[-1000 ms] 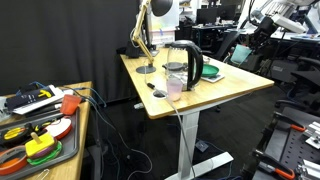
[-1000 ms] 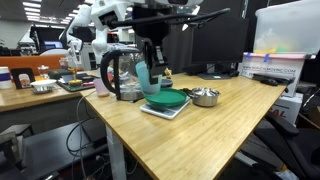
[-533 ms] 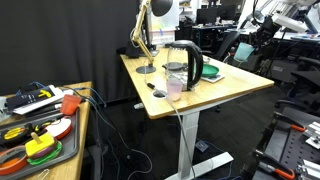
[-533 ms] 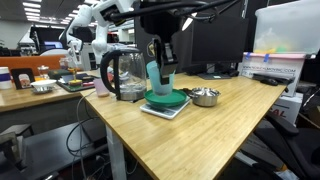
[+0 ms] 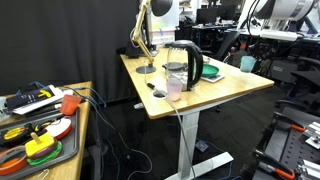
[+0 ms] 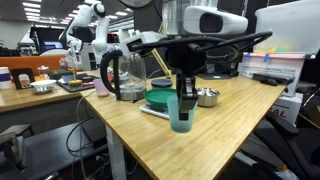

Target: Move the blue cup to the right

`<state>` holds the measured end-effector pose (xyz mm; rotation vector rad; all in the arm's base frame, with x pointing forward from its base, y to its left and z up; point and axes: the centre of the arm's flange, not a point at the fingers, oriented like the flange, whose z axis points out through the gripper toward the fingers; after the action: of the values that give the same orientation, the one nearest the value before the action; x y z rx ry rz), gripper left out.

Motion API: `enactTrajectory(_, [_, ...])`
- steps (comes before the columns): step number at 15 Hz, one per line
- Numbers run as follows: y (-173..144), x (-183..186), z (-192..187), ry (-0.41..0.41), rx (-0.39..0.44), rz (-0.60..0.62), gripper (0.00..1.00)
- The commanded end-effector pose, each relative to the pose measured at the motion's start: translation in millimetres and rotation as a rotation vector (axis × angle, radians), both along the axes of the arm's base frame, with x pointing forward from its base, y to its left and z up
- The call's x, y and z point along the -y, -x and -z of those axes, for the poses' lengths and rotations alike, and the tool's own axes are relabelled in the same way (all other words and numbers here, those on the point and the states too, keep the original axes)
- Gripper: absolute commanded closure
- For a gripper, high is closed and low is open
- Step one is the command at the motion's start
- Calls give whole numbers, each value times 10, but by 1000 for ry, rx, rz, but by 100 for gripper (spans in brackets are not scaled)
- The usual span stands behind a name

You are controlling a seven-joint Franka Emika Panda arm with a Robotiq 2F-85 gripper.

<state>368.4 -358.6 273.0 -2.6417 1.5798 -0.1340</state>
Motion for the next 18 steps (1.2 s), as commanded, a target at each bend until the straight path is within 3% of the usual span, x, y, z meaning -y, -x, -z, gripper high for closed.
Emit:
enactTrajectory(1, [-184,36,-5,-15,-28,9,99])
enactTrajectory(10, [-373,-109,104,-120,-66,-46,99])
enactTrajectory(15, [-532,-162,232,-122,-93,-60,99])
enactTrajectory(17, [-557,-143,305,-115,-102,-51,68])
enactTrajectory(18, [-563,-132,326,-119,-100,-49,63])
